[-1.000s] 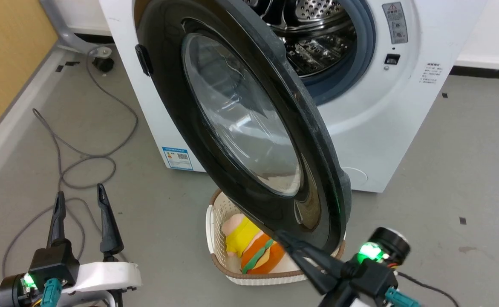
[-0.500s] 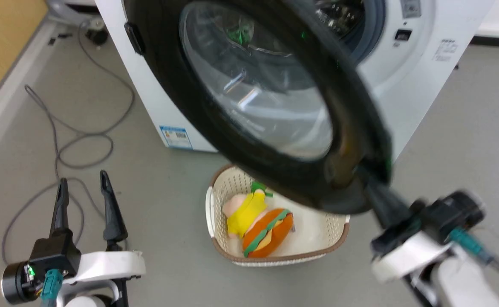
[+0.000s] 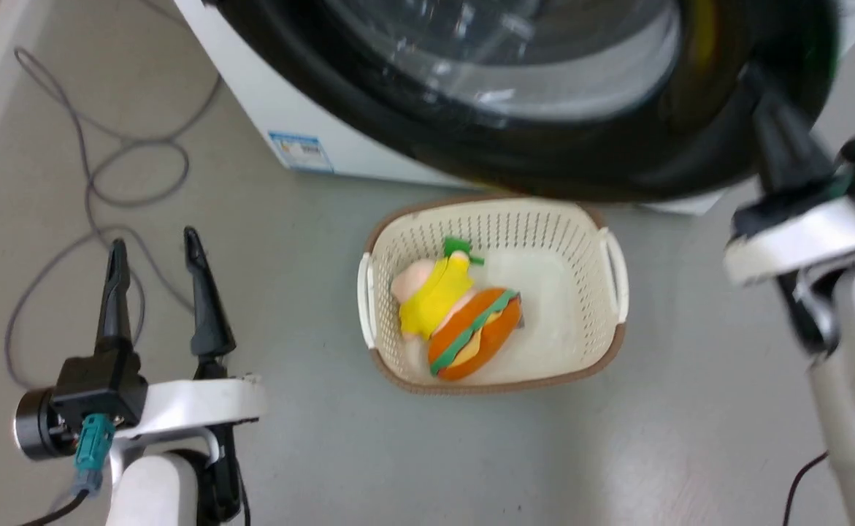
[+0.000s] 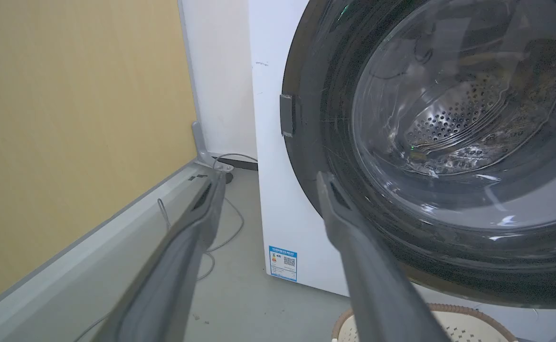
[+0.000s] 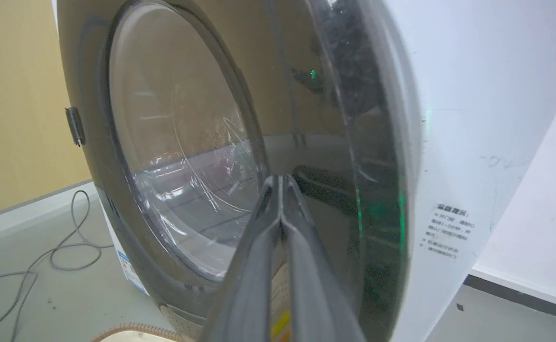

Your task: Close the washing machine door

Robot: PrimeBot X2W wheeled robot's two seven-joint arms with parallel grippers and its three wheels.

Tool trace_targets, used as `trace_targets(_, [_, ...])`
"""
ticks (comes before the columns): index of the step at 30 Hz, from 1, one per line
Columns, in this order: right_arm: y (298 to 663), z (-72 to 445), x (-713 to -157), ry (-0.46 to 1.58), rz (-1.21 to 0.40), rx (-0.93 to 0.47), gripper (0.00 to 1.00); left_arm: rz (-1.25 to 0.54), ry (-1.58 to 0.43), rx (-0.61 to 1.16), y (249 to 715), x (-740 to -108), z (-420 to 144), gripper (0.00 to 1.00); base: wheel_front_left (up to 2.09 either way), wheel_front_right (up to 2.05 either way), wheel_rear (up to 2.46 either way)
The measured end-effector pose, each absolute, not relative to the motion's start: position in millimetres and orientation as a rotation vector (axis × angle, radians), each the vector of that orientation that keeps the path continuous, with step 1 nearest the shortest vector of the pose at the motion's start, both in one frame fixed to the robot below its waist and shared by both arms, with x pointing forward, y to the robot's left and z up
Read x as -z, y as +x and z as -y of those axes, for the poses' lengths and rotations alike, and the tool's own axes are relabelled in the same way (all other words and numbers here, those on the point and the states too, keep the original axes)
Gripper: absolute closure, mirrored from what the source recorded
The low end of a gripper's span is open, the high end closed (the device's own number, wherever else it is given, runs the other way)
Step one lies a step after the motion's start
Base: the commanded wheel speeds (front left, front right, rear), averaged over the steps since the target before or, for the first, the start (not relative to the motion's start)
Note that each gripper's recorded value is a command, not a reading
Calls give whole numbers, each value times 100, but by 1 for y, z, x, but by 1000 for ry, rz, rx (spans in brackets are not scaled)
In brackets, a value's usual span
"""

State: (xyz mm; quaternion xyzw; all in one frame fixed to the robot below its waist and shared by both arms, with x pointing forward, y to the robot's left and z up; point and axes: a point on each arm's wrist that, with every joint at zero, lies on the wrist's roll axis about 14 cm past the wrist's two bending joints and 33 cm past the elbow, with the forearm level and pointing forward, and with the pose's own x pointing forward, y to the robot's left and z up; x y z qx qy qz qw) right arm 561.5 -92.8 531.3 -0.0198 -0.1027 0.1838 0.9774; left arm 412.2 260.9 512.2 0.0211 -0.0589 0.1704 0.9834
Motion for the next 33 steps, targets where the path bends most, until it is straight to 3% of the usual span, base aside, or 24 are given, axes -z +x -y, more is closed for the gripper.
trace_targets(13, [626,121,-510,-67,158,-258,100,65,51,-357,426,-489,-262,0,0,0,0])
trace_targets(26, [617,137,-535,-86,202,-216,97,92,31,-365,427,-499,-263,0,0,0,0])
trace_targets(27, [612,138,-538,-85,208,-215,60,95,31,-367,425,-501,-263,0,0,0,0])
trace_targets(28, [605,140,-540,-84,212,-211,0,96,29,-366,423,-501,-263,0,0,0,0])
trace_targets(33, [566,155,-559,-80,256,-168,0,104,27,-340,413,-507,-255,0,0,0,0])
